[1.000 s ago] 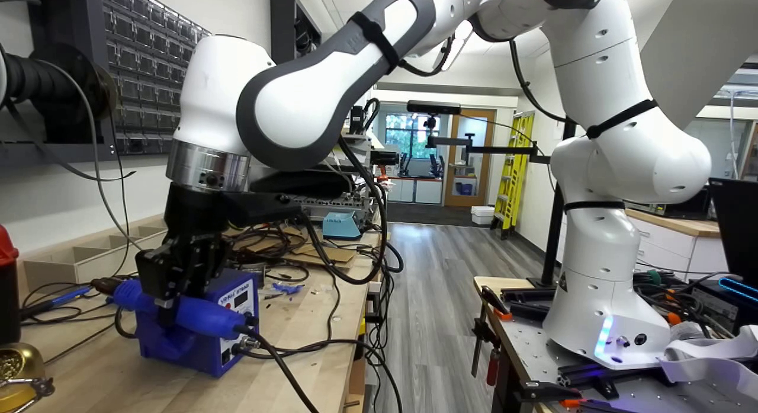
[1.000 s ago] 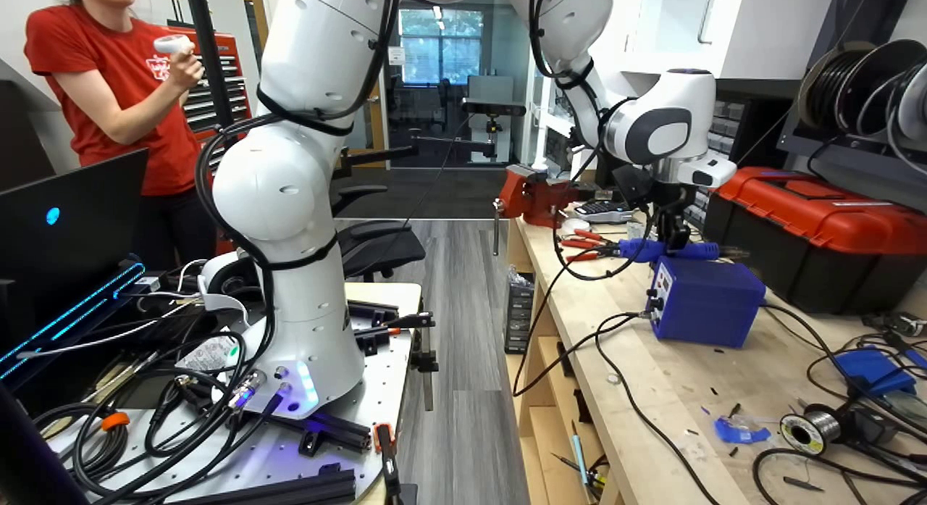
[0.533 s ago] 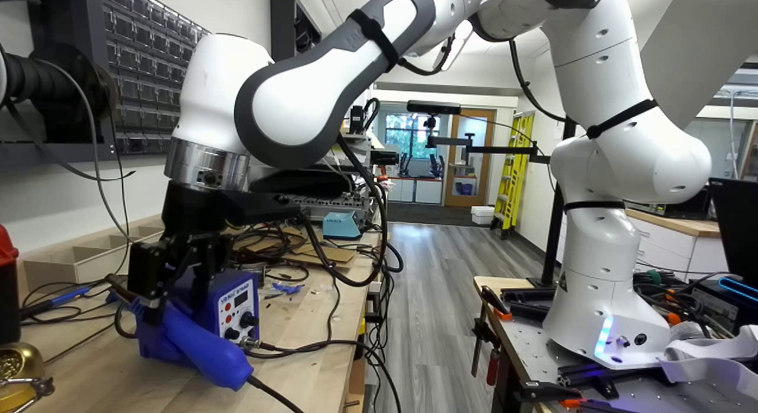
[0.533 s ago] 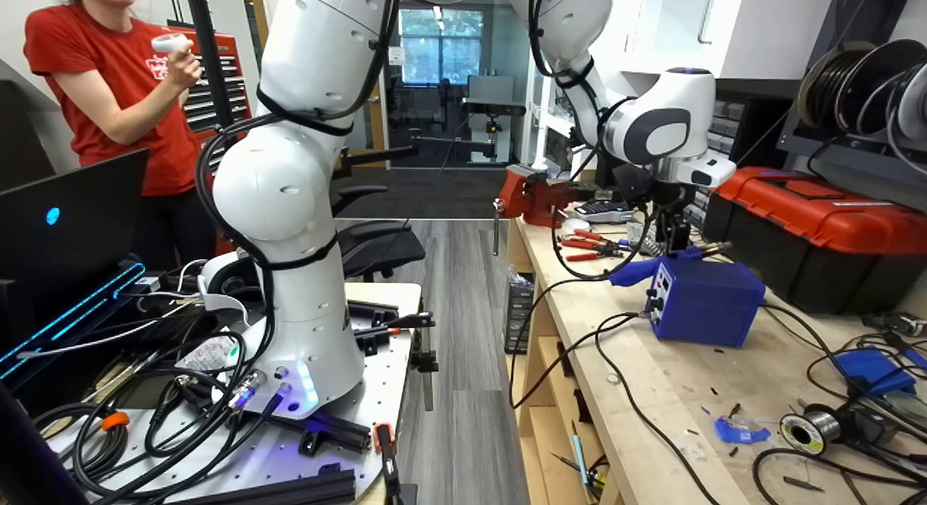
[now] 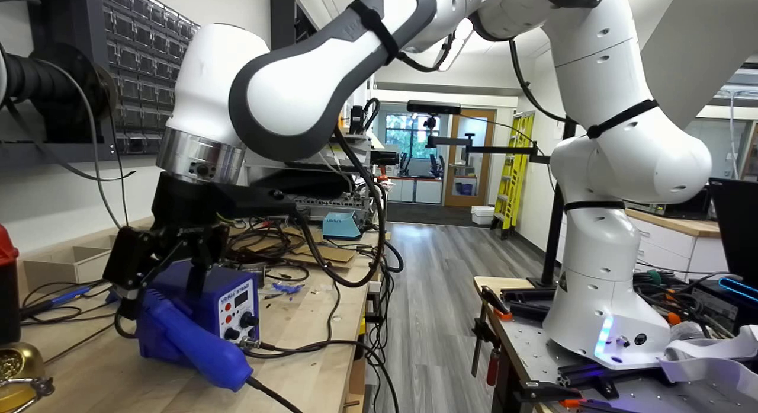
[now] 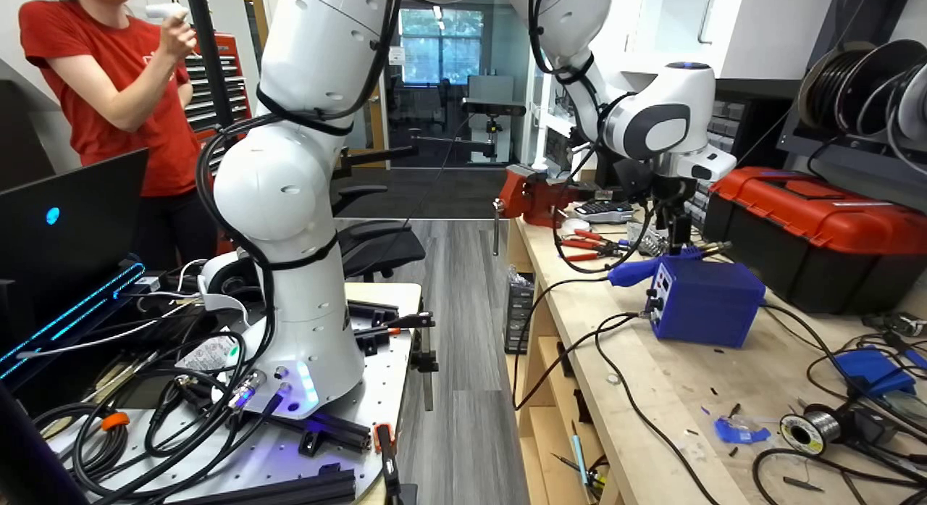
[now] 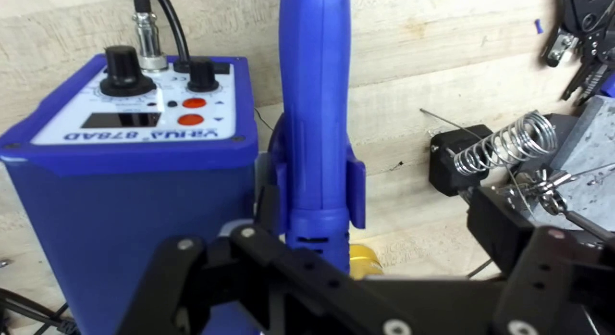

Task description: Take the blue object to your right and position it onto the blue object on your left

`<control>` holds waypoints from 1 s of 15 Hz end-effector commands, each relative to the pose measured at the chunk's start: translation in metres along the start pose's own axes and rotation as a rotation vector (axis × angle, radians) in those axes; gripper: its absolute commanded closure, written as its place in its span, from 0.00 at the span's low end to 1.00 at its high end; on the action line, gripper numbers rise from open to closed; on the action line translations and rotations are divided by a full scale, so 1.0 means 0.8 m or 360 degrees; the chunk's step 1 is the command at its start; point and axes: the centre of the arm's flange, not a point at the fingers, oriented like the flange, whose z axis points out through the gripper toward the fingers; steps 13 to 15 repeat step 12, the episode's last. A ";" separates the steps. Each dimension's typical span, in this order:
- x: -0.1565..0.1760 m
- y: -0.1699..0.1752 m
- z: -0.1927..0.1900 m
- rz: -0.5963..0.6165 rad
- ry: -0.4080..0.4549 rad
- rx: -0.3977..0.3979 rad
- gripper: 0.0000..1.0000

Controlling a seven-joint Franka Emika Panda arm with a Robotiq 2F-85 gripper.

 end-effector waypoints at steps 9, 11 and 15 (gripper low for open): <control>0.022 -0.037 -0.062 -0.0127 -0.0071 -0.0098 0.00; 0.024 -0.035 -0.064 -0.0124 -0.0076 -0.0106 0.00; 0.024 -0.035 -0.064 -0.0124 -0.0077 -0.0108 0.00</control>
